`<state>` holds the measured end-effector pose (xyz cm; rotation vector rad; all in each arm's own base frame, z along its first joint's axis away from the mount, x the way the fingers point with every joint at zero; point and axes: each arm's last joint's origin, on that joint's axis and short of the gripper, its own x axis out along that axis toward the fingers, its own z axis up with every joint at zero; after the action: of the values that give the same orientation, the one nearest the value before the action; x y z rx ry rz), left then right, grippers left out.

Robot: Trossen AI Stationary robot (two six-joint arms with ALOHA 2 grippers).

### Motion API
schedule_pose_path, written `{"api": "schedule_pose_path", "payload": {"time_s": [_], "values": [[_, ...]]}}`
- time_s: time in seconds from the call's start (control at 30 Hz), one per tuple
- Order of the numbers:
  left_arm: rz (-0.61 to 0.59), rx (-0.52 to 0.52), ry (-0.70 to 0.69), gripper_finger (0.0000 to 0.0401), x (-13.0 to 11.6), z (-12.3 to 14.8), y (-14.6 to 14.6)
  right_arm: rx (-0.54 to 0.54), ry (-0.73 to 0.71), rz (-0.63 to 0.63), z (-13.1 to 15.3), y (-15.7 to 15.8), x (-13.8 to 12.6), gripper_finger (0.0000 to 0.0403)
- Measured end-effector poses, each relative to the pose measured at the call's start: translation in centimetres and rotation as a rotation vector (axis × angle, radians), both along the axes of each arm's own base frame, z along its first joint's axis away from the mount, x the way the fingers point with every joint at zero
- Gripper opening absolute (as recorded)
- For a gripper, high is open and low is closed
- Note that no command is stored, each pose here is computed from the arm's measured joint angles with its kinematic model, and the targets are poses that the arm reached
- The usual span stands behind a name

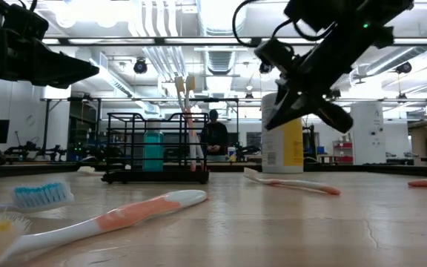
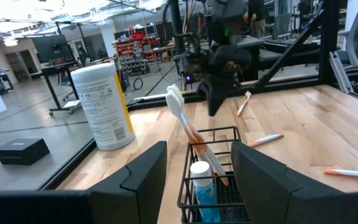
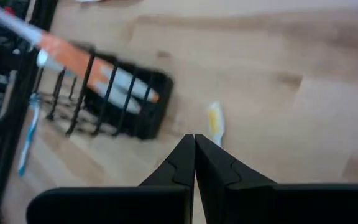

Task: Pick & Place toothbrushing station
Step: Put the orange toothbrush into the right section of the wire organizer

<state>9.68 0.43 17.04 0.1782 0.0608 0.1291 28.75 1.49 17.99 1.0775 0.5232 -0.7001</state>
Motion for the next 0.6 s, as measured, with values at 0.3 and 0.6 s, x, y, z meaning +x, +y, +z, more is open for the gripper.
{"api": "schedule_pose_path", "payload": {"time_s": [0.3, 0.6], "values": [[0.0, 0.0, 0.0, 0.0186, 0.0, 0.0, 0.0, -0.08, 0.005, 0.008, 0.6, -2.1, 1.4, 0.004], [0.0, 0.0, 0.003, 0.0186, 0.0, 0.0, 0.0, -0.092, 0.057, 0.044, -0.5, -2.6, 2.1, 0.0135]]}}
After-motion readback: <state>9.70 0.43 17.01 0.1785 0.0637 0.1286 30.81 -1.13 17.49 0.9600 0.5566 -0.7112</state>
